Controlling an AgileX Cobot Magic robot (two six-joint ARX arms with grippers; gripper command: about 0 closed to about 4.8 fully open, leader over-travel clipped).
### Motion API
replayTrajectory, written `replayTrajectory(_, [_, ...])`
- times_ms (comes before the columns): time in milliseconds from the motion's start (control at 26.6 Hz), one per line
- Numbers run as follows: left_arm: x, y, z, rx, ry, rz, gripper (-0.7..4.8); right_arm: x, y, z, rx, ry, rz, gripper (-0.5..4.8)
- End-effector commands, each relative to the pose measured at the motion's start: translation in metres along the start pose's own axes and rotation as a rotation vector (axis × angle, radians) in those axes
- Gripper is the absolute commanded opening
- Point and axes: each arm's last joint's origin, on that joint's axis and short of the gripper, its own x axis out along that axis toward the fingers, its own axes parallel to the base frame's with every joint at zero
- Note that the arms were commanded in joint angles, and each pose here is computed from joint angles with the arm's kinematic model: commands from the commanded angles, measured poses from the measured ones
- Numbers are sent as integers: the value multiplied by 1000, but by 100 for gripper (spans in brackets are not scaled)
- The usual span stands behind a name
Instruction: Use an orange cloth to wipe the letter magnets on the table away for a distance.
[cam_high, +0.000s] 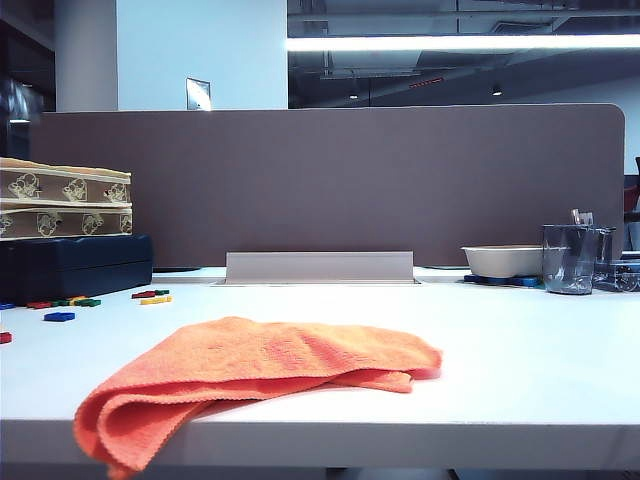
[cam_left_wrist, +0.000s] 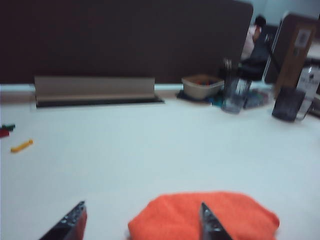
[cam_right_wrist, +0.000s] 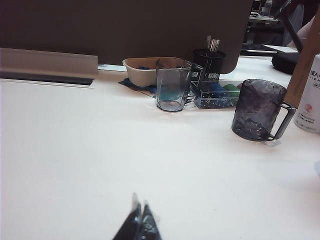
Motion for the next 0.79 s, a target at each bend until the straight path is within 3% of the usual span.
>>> replayTrajectory(38, [0,0,2,-5,-21,5,278,0,0,-1,1,-9,-4,-5])
replayTrajectory(301, [0,1,-9,8,90,14,278,0,0,-1,1,-9,-4,-5])
replayTrajectory(791, [0,1,-9,8,93,10,278,0,0,-1,1,-9,-5,-5])
